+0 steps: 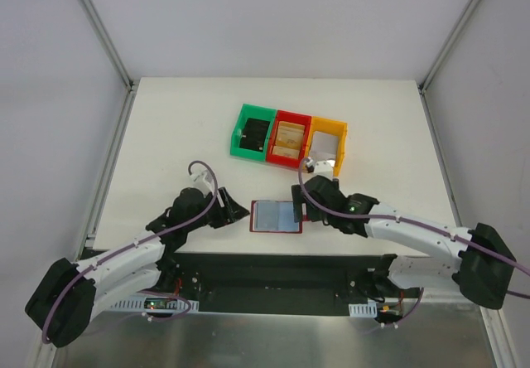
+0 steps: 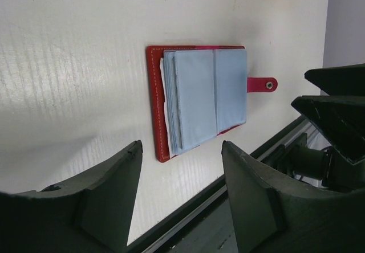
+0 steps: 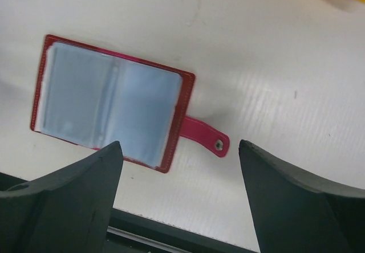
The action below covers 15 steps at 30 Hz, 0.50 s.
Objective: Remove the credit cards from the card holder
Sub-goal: Remove the credit card from the card holder.
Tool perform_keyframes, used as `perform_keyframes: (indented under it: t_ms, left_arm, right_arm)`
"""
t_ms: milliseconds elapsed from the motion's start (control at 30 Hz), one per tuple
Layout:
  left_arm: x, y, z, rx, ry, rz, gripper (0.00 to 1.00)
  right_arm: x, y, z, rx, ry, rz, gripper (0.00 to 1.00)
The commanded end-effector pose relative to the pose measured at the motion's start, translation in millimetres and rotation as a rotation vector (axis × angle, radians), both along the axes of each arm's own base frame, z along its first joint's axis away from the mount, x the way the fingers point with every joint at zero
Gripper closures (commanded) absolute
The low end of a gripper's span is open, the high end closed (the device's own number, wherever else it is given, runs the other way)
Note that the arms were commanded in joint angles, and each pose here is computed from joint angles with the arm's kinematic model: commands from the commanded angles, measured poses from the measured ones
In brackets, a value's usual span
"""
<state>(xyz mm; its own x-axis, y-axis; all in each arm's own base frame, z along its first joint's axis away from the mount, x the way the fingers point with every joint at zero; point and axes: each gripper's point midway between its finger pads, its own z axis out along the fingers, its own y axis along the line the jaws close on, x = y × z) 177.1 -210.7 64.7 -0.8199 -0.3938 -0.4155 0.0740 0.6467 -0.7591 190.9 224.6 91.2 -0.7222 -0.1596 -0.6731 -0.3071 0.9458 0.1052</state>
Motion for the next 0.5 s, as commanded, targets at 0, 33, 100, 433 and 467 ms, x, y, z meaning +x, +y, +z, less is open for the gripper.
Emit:
perform_keyframes:
  t_ms: [0, 33, 100, 433, 467]
  left_arm:
    - [4.1, -14.8, 15.5, -0.058, -0.033, -0.043, 0.42]
    - [3.0, -16.9, 15.0, -0.059, -0.030, -0.054, 0.42]
    - [-0.3, -22.7, 14.3, -0.057, -0.022, -0.078, 0.41]
    - [-5.2, -34.3, 9.8, -0.043, -0.005, -0.112, 0.40]
    - [-5.2, -33.9, 9.2, -0.044, -0.003, -0.109, 0.40]
  right_arm:
    - [-11.5, -32.5, -25.9, 0.007, 0.088, -0.135, 0.16]
    - [-12.4, -36.4, -29.0, 0.008, 0.093, -0.148, 0.16]
    - [-12.6, -39.4, -33.4, 0.020, 0.102, -0.161, 0.17]
    - [-9.9, -27.4, -58.5, 0.138, 0.170, -0.146, 0.39]
    - [-8.7, -25.4, -59.4, 0.144, 0.171, -0.137, 0.42]
